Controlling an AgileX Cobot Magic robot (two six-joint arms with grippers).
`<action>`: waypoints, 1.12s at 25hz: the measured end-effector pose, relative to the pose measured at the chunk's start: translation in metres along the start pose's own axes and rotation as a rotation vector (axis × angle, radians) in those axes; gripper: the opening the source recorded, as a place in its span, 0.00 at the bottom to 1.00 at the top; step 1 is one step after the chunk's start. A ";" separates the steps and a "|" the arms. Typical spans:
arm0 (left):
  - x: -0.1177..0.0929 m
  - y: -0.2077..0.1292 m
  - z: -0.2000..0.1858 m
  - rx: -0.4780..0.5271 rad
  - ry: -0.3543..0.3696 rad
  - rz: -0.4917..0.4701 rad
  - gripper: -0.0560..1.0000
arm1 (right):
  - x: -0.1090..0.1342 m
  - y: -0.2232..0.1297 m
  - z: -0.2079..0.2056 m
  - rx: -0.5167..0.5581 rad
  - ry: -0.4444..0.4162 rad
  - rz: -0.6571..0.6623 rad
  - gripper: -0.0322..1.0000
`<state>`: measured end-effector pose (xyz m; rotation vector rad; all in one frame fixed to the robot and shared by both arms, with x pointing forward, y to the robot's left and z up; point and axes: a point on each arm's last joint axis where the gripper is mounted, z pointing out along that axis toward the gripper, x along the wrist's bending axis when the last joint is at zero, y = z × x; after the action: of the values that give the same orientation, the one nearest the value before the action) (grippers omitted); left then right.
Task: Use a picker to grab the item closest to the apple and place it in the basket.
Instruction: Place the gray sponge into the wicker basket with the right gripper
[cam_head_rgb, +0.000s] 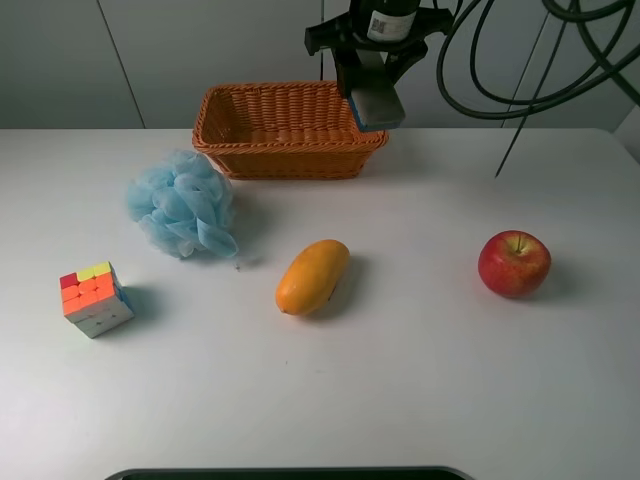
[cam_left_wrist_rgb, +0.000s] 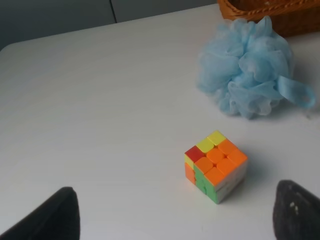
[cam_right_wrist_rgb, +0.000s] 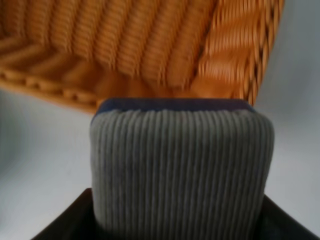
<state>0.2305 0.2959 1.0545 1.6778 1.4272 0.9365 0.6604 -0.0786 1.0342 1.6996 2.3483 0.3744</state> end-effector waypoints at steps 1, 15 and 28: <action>0.000 0.000 0.000 0.000 0.000 0.000 0.76 | 0.001 0.007 0.001 -0.023 0.004 0.000 0.45; 0.000 0.000 0.000 0.000 0.000 0.007 0.76 | -0.005 0.054 0.070 -0.319 0.046 0.029 0.45; 0.000 0.000 0.000 0.000 0.002 0.015 0.76 | -0.002 0.050 0.117 -0.307 0.051 0.031 0.45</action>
<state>0.2305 0.2961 1.0545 1.6901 1.4181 0.9461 0.7427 -0.0563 0.9405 1.5972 2.1639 0.7498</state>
